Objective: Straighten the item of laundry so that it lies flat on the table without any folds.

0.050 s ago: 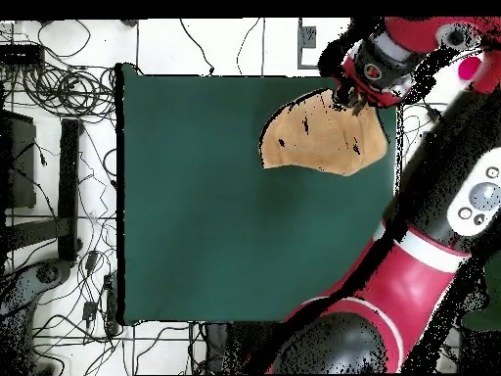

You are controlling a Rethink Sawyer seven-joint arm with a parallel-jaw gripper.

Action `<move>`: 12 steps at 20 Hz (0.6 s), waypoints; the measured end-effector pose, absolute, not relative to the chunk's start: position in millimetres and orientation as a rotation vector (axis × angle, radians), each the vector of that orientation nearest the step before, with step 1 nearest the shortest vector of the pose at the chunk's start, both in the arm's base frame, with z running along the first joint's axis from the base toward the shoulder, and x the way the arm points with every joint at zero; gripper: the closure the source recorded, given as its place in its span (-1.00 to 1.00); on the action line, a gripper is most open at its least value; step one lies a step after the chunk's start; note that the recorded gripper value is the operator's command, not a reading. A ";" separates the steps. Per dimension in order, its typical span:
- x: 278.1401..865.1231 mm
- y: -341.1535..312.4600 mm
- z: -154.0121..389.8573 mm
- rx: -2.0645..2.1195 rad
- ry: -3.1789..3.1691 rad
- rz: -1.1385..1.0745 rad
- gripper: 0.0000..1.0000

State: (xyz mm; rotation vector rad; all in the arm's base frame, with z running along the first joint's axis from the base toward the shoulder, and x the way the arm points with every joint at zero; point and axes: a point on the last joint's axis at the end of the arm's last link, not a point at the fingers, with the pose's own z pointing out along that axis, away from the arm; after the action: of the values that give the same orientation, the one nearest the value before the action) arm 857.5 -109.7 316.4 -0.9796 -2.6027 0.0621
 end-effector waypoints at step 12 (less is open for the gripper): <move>858.3 -10.1 302.7 -1.077 -2.786 0.059 1.00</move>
State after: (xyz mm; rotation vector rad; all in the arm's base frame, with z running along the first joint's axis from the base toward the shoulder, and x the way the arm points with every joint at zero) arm 858.3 -10.1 302.7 -1.0772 -2.7859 0.0592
